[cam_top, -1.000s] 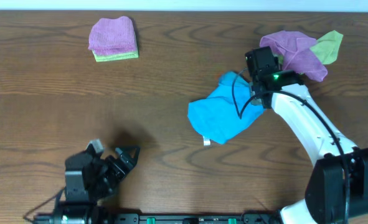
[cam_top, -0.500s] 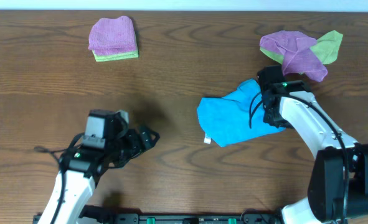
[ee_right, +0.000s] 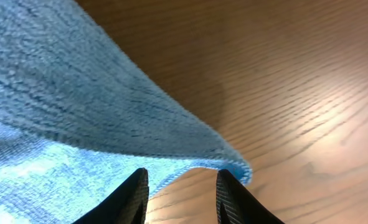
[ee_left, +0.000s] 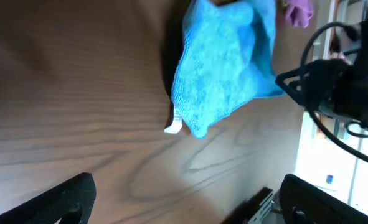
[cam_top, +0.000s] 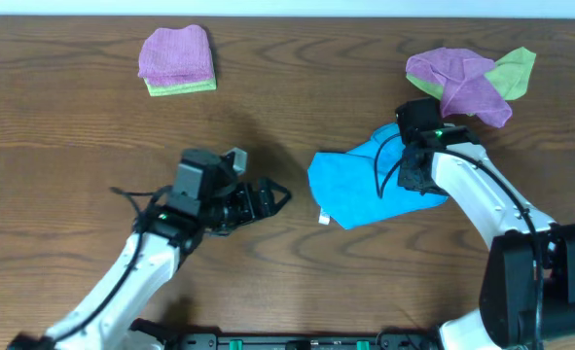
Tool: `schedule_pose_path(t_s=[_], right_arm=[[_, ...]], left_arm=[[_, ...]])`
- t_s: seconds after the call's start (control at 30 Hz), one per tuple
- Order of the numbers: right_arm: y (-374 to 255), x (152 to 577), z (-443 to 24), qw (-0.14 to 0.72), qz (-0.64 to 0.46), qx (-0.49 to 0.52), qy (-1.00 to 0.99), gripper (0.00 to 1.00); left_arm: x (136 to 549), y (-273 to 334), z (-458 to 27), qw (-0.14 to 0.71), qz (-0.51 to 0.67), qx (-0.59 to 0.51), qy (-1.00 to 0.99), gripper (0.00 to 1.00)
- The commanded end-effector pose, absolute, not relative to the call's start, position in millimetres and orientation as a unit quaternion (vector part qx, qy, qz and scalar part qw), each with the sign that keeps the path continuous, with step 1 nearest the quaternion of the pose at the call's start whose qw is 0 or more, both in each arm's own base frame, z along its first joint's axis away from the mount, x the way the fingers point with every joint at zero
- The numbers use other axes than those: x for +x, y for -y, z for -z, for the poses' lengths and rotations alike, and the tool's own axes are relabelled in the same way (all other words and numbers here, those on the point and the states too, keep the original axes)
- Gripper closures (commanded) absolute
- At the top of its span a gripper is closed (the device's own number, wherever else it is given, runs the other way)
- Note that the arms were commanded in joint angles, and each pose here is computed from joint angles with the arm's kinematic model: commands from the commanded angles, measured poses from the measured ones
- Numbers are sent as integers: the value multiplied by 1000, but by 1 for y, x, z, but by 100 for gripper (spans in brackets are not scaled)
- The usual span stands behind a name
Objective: Fold the cloth
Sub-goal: 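Grasp the left corner of the blue cloth with the left gripper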
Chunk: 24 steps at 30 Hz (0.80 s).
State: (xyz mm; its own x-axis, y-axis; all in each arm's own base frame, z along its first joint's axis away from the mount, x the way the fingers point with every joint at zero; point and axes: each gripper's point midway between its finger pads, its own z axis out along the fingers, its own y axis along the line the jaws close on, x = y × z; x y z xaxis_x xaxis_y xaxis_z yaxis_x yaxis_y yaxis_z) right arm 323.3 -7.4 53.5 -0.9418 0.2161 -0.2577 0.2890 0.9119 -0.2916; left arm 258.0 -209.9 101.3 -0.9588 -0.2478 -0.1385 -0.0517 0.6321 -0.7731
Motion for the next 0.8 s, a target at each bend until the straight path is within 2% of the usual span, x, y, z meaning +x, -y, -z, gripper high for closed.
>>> schedule_pose_path(t_s=[0.0, 0.23, 0.47, 0.77], right_arm=[[0, 326, -63, 127, 145, 126, -973, 64], [-2, 334, -95, 182, 123, 135, -966, 59], [-7, 333, -95, 181, 107, 134, -968, 59], [-12, 331, -93, 173, 92, 131, -972, 59]], left_arm=[[258, 225, -92, 84, 428, -100, -894, 5], [266, 266, -76, 70, 460, -92, -880, 5], [260, 285, -56, 42, 463, -99, -880, 5], [266, 303, -38, 46, 471, -113, -874, 4]])
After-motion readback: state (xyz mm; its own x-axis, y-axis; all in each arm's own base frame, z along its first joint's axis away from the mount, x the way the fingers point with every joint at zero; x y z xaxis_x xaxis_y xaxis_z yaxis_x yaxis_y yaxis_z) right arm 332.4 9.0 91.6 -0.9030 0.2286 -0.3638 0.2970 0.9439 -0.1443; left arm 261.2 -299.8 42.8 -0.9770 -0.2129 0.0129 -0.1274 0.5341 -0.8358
